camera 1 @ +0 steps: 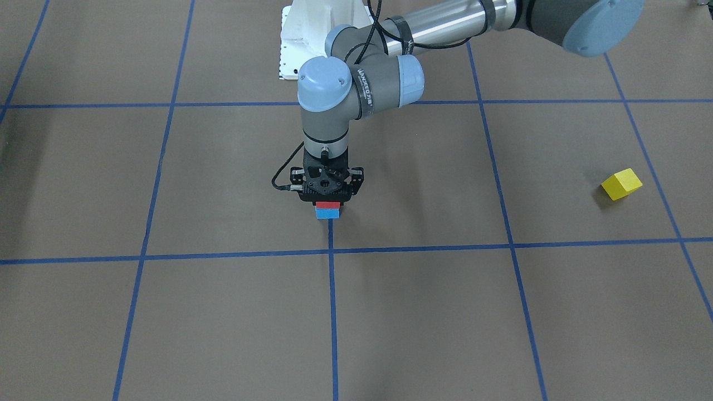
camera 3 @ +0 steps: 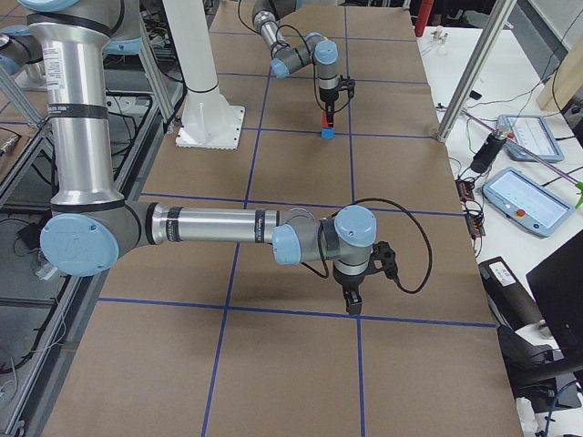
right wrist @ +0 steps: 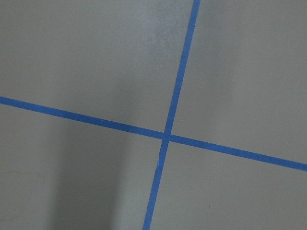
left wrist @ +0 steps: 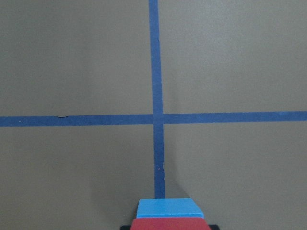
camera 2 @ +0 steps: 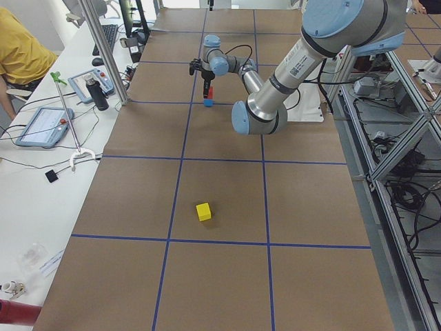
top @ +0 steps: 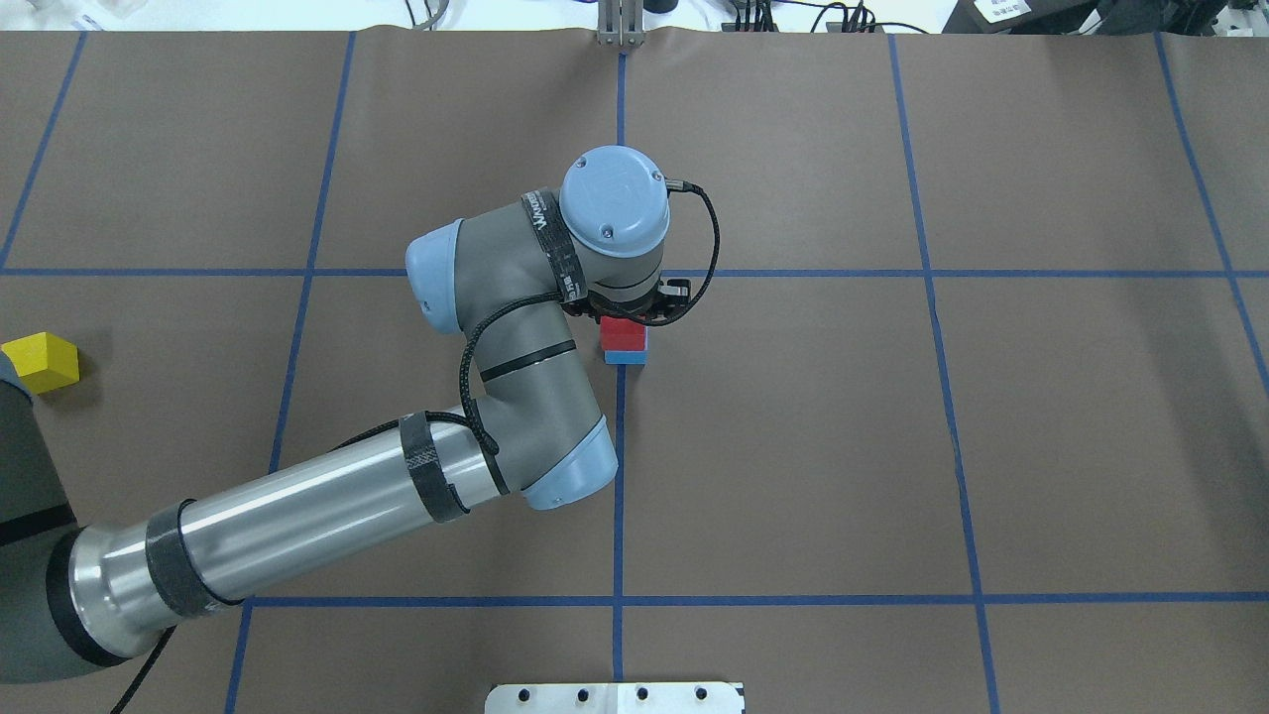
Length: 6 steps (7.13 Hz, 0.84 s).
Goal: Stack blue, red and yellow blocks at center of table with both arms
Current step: 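Lower the red cube onto the blue cube and open the left gripper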
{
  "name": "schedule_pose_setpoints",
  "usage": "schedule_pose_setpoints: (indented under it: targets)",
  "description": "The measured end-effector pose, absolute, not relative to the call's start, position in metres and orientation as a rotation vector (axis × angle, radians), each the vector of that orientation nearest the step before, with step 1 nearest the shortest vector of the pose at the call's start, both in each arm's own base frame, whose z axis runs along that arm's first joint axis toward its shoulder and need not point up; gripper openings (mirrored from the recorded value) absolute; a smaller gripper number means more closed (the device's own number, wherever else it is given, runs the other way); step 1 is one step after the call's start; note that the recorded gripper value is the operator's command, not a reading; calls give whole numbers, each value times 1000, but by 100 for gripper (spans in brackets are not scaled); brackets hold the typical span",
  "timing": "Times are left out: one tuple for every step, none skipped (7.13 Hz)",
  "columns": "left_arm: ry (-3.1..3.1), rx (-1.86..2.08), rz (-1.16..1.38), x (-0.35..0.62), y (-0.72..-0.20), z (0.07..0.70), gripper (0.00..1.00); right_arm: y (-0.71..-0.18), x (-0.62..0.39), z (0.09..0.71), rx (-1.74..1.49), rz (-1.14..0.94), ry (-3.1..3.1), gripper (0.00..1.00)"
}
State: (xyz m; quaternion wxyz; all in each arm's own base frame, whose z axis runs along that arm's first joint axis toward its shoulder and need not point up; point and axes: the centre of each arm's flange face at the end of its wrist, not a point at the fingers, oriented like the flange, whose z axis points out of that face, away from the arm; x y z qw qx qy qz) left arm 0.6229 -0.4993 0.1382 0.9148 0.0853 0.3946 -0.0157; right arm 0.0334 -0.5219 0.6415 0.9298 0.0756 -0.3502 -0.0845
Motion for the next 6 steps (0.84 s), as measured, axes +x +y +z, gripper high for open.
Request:
schedule_pose_setpoints:
  targets:
    - [812, 177, -31, 623, -499, 138, 52, -522, 33, 642, 155, -173, -717, 100]
    - [813, 177, -29, 623, -499, 137, 55, -522, 33, 642, 154, -173, -717, 100]
    - [814, 177, -28, 623, -498, 136, 64, -522, 33, 642, 154, -173, -717, 100]
    - [815, 177, -29, 624, -498, 136, 74, -521, 33, 642, 154, -173, -717, 100]
    - [815, 176, -30, 624, -498, 136, 82, -521, 33, 642, 154, -173, -717, 100]
    - [815, 175, -31, 624, -497, 136, 99, -521, 33, 642, 154, -173, -717, 100]
